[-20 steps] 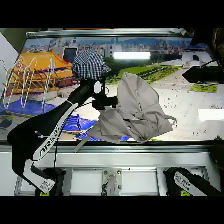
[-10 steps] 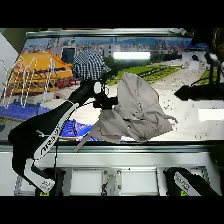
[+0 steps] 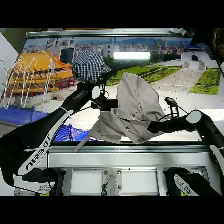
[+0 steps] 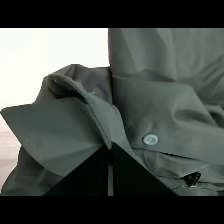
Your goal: Fold the clothes and pants, and hang the long-sleeved shirts on hangers.
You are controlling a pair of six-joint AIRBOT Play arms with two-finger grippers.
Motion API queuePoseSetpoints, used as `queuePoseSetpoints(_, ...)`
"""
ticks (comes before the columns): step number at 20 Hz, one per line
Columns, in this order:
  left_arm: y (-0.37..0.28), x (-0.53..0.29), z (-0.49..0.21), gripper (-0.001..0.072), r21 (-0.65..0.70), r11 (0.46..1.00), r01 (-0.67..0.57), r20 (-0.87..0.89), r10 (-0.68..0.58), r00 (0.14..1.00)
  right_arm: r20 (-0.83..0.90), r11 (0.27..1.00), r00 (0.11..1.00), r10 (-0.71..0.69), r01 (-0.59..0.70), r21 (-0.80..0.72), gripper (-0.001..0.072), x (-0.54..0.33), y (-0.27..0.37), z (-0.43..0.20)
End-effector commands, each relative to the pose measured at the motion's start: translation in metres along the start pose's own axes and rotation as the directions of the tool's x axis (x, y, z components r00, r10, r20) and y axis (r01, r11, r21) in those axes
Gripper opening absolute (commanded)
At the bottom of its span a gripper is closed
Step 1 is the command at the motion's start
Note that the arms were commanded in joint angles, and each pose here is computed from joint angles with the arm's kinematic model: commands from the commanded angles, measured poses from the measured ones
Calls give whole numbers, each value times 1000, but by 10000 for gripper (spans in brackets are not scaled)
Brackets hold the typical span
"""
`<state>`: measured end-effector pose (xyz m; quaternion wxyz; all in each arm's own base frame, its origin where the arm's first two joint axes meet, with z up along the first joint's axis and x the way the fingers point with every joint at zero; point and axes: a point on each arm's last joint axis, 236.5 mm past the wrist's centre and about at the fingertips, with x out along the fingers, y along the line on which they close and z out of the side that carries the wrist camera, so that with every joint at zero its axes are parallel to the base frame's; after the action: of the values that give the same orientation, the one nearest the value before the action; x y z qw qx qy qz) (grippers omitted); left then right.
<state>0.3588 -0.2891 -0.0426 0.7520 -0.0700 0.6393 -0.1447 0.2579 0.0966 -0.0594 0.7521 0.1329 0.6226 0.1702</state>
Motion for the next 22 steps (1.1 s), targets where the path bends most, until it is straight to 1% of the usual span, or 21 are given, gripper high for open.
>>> queuePoseSetpoints(1, 0, -6, -4, 15, 21, 1000, -1, 5, 1, 1000, -7, 999, 1000, 6, -7, -34, 667, 29, 12, -6)
queuePoseSetpoints(2, -1, -8, -3, 16, 22, 1000, 1, 9, -1, 1000, -6, 998, 1000, 7, -8, -55, 523, 31, 14, -6)
queuePoseSetpoints(3, -1, -10, -3, 15, 27, 1000, 2, 11, -3, 1000, -4, 996, 1000, 12, -13, -87, 300, 31, 16, -5)
queuePoseSetpoints(4, -2, -15, -2, 15, 49, 999, 6, 18, -7, 1000, 2, 994, 1000, 10, -9, -109, 103, 29, 17, -3)
queuePoseSetpoints(5, -2, -26, 1, 15, 67, 998, 12, 37, -15, 999, 17, 991, 1000, -4, 6, -134, 81, 21, 16, 3)
queuePoseSetpoints(6, -2, -43, 8, 15, 79, 997, 23, 73, -29, 997, 49, 986, 999, -19, 27, -163, 20, 7, 16, 16)
queuePoseSetpoints(7, -2, -67, 19, 15, 85, 996, 36, 118, -46, 992, 98, 980, 995, -32, 51, -192, 19, -15, 18, 35)
queuePoseSetpoints(9, -9, -145, 53, 16, 107, 991, 78, 274, -105, 956, 265, 967, 964, -29, 95, -238, 18, -87, 36, 89)
queuePoseSetpoints(10, -18, -199, 69, 15, 127, 986, 108, 380, -149, 913, 363, 958, 932, -17, 119, -261, 18, -132, 50, 115)
queuePoseSetpoints(11, -29, -248, 79, 15, 154, 978, 137, 473, -195, 859, 483, 949, 876, 4, 149, -278, 18, -191, 73, 141)
queuePoseSetpoints(13, -60, -369, 83, 15, 258, 948, 187, 663, -315, 680, 669, 932, 740, 67, 194, -308, 18, -293, 121, 168)
queuePoseSetpoints(14, -79, -423, 74, 15, 332, 923, 196, 725, -383, 572, 743, 920, 656, 133, 197, -339, 18, -344, 152, 172)
queuePoseSetpoints(16, -109, -512, 48, 15, 475, 863, 171, 788, -503, 354, 827, 889, 498, 261, 209, -406, 17, -424, 203, 162)
queuePoseSetpoints(17, -118, -545, 36, 15, 521, 840, 152, 797, -542, 265, 858, 886, 424, 291, 219, -409, 18, -456, 218, 157)
queuePoseSetpoints(18, -119, -570, 30, 15, 531, 839, 120, 815, -544, 201, 881, 887, 357, 312, 223, -405, 18, -481, 227, 153)
queuePoseSetpoints(19, -117, -585, 28, 15, 527, 845, 87, 830, -534, 162, 896, 889, 310, 317, 231, -395, 17, -498, 232, 150)
queuePoseSetpoints(20, -113, -590, 30, 14, 515, 855, 68, 842, -519, 147, 908, 901, 286, 307, 222, -374, 17, -506, 230, 150)
queuePoseSetpoints(21, -109, -586, 35, 15, 497, 865, 73, 852, -502, 150, 915, 913, 289, 282, 211, -348, 17, -504, 224, 153)
queuePoseSetpoints(22, -102, -574, 44, 15, 470, 879, 81, 861, -477, 177, 915, 926, 321, 243, 203, -318, 17, -495, 214, 159)
